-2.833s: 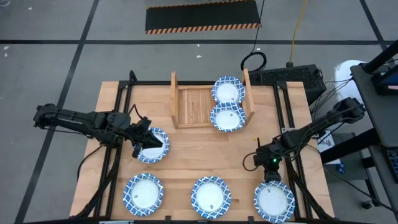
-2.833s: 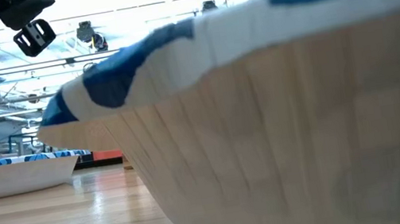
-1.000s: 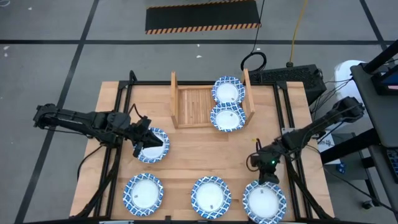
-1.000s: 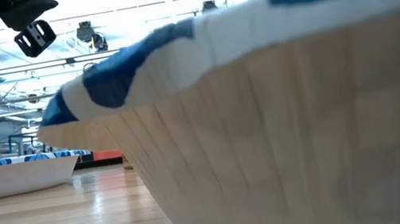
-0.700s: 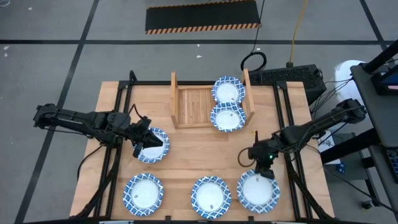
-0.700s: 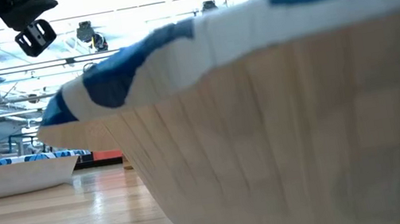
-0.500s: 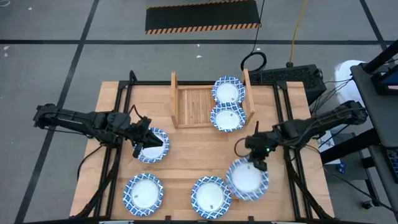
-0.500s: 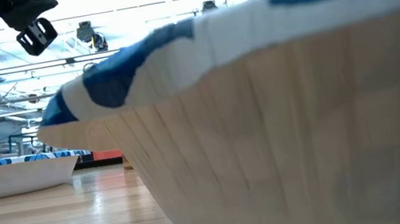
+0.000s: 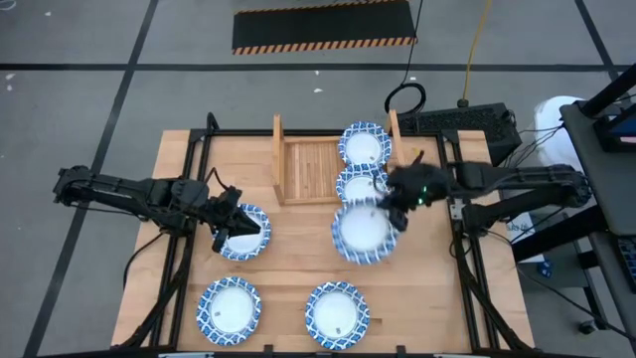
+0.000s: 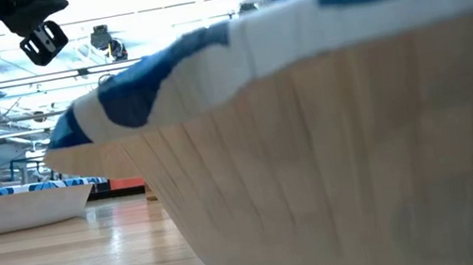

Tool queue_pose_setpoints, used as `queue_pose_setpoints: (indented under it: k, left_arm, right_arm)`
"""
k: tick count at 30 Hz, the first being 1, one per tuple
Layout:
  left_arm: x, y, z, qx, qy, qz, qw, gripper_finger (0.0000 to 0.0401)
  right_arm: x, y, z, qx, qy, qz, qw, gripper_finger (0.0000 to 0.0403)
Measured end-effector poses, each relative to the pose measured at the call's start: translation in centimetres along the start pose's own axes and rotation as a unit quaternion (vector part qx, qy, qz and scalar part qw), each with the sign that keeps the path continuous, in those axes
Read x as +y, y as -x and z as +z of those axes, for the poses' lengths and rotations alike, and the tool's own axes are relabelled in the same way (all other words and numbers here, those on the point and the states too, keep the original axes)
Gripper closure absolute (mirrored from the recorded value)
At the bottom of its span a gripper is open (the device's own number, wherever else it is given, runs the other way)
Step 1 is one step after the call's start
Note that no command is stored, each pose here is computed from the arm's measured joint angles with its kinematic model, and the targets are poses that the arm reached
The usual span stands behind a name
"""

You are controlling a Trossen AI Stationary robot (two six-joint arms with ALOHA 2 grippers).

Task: Place and stack bowls onto a shelf
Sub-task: Stack the right blue patterned bowl on top of the other blue patterned bowl on the shelf

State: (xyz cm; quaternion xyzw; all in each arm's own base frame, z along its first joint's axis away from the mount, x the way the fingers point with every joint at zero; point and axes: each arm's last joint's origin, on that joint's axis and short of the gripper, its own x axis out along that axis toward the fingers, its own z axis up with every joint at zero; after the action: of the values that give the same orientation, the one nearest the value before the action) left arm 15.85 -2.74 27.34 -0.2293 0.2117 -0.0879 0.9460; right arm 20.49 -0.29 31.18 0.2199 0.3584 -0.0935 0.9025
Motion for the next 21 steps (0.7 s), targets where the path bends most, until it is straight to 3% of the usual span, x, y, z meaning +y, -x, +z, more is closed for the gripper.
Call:
queue_pose_setpoints:
  k: [11, 17, 21]
  left_arm:
    - [0.0, 0.0, 0.0, 0.0, 0.003, 0.0, 1.0, 0.0348]
    - [0.0, 0.0, 0.0, 0.0, 0.02, 0.0, 1.0, 0.0348]
    - [0.0, 0.0, 0.0, 0.0, 0.023, 0.0, 1.0, 0.0348]
  right_arm:
    - [-4.9, 1.9, 6.8, -0.083, 0.03, -0.097, 0.991, 0.0403]
    - [-8.3, 1.3, 9.5, -0.073, 0.014, -0.077, 0.994, 0.0403]
    - [-11.1, 1.0, 11.0, -0.068, 0.008, -0.109, 0.992, 0.0403]
